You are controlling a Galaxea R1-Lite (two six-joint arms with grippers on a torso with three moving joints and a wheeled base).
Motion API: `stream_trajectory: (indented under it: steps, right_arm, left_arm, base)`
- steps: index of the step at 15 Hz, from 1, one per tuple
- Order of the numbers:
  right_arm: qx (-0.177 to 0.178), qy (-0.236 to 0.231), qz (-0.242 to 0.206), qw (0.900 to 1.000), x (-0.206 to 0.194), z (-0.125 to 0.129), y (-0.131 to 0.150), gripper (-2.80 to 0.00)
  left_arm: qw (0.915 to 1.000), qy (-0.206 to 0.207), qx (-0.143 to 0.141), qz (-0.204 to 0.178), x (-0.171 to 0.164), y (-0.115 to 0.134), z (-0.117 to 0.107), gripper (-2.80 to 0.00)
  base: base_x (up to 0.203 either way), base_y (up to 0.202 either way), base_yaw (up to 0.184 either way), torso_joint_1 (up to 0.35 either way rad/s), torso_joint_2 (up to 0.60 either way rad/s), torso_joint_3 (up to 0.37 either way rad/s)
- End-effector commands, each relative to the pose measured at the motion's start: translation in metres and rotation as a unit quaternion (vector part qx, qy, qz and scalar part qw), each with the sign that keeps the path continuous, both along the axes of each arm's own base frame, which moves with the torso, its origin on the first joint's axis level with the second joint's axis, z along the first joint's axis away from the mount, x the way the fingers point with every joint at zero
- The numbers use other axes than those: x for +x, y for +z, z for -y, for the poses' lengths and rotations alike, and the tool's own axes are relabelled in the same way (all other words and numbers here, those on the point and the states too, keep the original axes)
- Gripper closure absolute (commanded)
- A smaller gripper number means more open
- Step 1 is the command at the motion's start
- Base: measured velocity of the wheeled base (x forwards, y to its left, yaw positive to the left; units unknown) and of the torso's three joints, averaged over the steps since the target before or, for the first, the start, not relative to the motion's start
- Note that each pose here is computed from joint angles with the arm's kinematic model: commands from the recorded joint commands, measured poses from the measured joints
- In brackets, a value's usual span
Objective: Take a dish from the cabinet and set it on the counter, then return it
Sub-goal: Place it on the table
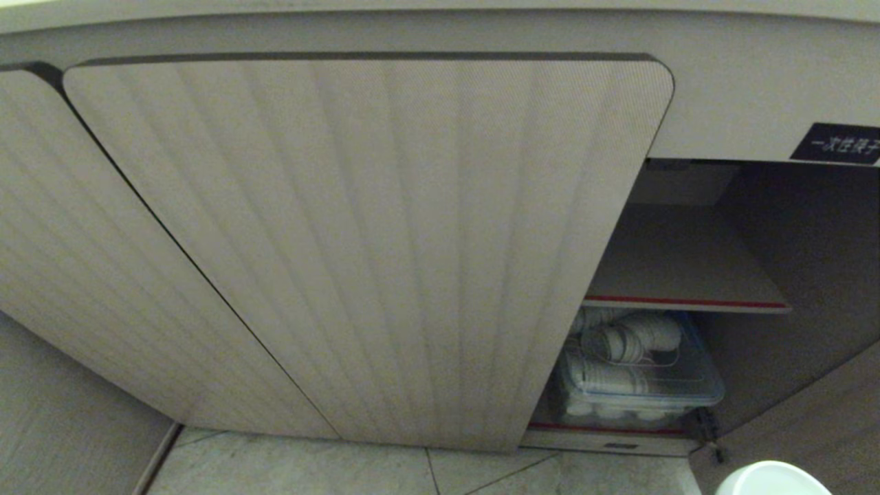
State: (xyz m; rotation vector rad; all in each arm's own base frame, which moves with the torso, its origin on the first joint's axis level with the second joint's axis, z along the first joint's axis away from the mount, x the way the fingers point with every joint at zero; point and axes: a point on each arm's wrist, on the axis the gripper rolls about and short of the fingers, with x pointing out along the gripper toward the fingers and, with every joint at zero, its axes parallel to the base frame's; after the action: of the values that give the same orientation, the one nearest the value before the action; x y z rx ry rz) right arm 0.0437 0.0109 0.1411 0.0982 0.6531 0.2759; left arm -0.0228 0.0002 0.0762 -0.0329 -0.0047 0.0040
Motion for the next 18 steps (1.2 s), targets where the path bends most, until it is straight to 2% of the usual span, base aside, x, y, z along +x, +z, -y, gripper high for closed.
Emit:
stream_trajectory:
  steps: [1, 7, 15, 18]
  right_arm:
    - [0.002, 0.001, 0.006, 1.0, -0.0021, 0.0003, 0.0008, 0.0]
    - [0.002, 0.007, 0.009, 1.0, -0.0032, -0.0001, 0.0009, 0.0]
    - [0.002, 0.008, 0.006, 1.0, -0.0034, -0.0001, -0.0004, 0.0]
    - [0.002, 0.008, 0.006, 1.0, -0.0035, -0.0001, -0.0008, 0.0]
  left_arm:
    - [1.0, 0.0, 0.0, 0.001, -0.0001, 0.0001, 0.0, 0.0]
    - [1.0, 0.0, 0.0, 0.001, -0.0001, 0.0002, 0.0, 0.0]
    - [1.0, 0.0, 0.0, 0.001, -0.0001, 0.0002, 0.0, 0.0]
    - [1.0, 0.0, 0.0, 0.001, -0.0001, 0.0002, 0.0, 0.0]
  base:
    - [0.0, 0.0, 0.0, 0.0, 0.0, 0.0]
    - [-0.032, 0.0, 0.001, 0.0, 0.0, 0.001]
    - [-0.186, 0.0, -0.003, 0.002, 0.0, 0.002]
    - [-0.034, 0.0, 0.001, -0.001, 0.0, 0.0]
